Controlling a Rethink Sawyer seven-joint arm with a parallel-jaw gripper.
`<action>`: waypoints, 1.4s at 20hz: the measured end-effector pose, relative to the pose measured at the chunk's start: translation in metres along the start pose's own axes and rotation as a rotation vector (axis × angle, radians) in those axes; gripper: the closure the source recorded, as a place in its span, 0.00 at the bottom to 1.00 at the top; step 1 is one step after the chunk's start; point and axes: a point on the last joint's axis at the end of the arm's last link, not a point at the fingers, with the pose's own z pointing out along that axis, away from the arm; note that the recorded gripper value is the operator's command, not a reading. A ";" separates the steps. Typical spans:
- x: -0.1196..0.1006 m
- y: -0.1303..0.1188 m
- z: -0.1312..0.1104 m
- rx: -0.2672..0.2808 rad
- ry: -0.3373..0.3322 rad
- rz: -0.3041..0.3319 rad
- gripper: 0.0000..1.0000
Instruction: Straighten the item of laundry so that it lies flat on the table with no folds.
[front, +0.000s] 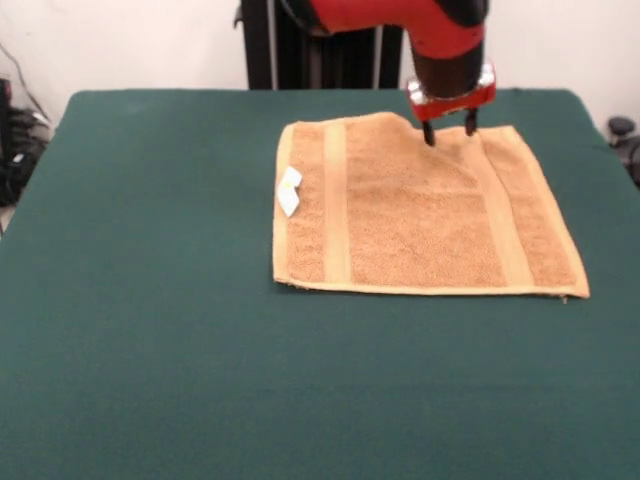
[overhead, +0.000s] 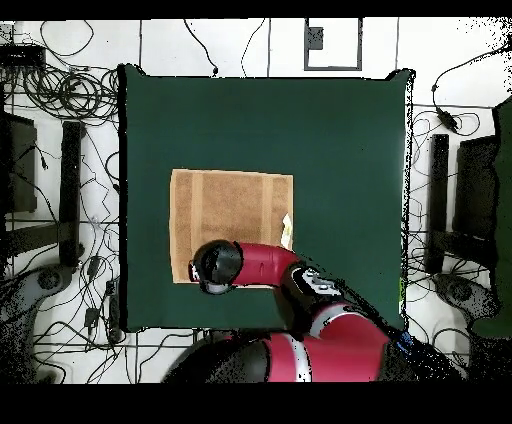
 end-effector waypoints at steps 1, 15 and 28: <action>-0.002 -0.001 -0.003 0.024 -0.001 -0.014 0.00; -0.031 -0.091 -0.056 0.172 -0.105 0.080 0.00; -0.032 -0.108 -0.068 0.171 -0.126 0.111 0.00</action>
